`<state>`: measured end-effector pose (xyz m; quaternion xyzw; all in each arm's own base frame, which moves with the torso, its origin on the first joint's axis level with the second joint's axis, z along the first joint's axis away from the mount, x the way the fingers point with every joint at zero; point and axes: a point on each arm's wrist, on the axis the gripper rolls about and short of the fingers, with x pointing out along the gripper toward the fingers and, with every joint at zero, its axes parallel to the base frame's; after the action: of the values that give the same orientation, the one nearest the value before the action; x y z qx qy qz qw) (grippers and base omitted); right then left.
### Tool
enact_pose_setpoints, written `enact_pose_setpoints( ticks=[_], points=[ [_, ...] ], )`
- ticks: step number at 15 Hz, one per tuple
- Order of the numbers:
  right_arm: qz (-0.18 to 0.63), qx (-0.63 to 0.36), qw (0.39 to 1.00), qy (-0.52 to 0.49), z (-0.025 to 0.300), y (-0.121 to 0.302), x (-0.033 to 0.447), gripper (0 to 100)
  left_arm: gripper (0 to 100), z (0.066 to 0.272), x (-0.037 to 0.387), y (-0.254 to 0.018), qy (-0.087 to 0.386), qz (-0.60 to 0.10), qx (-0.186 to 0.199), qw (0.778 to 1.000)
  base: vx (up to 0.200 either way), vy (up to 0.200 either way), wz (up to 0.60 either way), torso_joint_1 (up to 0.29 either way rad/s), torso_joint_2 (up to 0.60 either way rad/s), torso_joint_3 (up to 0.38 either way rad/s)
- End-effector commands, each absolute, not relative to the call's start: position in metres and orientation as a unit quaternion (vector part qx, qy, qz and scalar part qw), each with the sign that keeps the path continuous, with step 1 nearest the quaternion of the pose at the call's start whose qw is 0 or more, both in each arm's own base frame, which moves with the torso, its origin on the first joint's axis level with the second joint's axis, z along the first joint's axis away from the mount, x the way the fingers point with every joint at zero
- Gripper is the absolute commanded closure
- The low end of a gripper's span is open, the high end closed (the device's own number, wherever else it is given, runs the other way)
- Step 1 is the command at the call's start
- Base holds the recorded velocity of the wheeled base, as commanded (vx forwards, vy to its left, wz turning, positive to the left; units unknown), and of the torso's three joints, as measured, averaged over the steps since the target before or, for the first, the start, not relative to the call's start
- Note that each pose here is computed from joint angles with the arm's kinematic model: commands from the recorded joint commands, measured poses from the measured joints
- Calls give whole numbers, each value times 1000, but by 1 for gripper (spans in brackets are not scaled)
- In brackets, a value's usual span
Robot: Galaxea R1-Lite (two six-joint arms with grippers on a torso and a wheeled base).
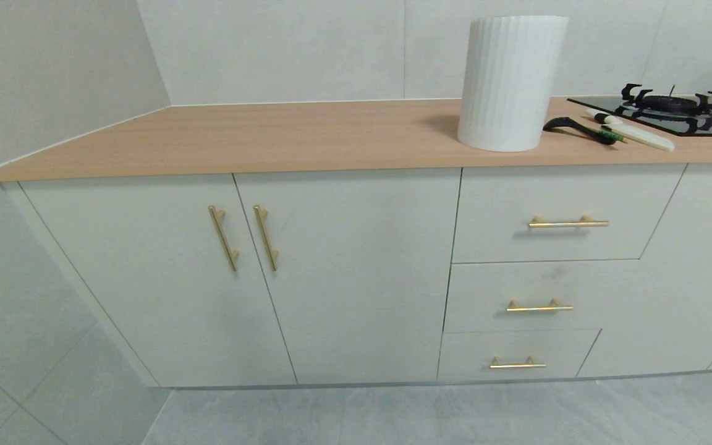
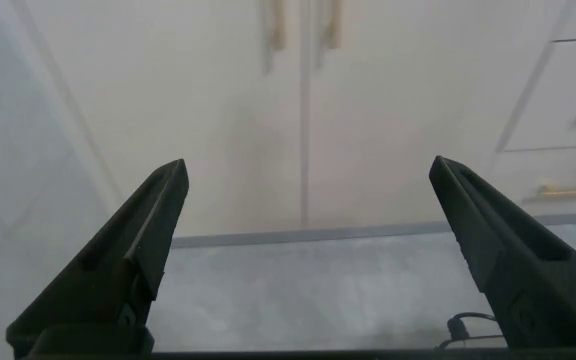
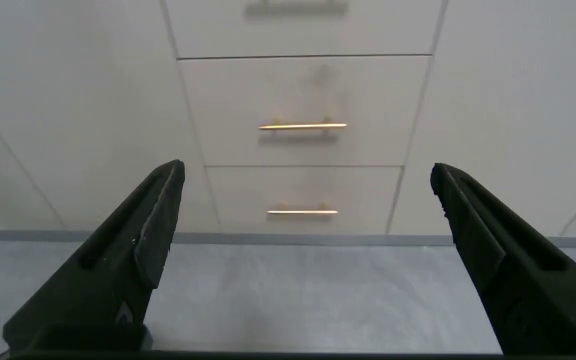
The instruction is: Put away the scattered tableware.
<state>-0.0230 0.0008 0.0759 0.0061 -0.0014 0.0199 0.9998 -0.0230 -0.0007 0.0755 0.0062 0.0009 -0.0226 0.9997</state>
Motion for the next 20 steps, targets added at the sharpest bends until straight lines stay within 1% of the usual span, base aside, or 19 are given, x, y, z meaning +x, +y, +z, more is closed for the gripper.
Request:
enact_pose_setpoints(
  ticks=[1, 3, 12, 15, 20],
  points=[
    [20, 6, 1000, -1, 76, 1, -23, 0, 0, 75, -23, -1, 1, -23, 6, 1000, 0, -200, 0, 2, -2, 2],
    [20, 6, 1000, -1, 76, 1, -23, 0, 0, 75, -23, -1, 1, -23, 6, 1000, 0, -200, 0, 5, 2, 5],
    [19, 6, 1000, -1, 76, 1, -23, 0, 0, 75, -23, -1, 1, -22, 6, 1000, 0, 0, 0, 0, 0, 0],
    [20, 6, 1000, -1, 76, 1, -23, 0, 0, 76, -23, -1, 1, -22, 6, 1000, 200, 0, 0, -7, 1, 4],
    [19, 6, 1000, -1, 76, 1, -23, 0, 0, 76, -23, -1, 1, -22, 6, 1000, 0, 0, 0, 0, 0, 0]
  ],
)
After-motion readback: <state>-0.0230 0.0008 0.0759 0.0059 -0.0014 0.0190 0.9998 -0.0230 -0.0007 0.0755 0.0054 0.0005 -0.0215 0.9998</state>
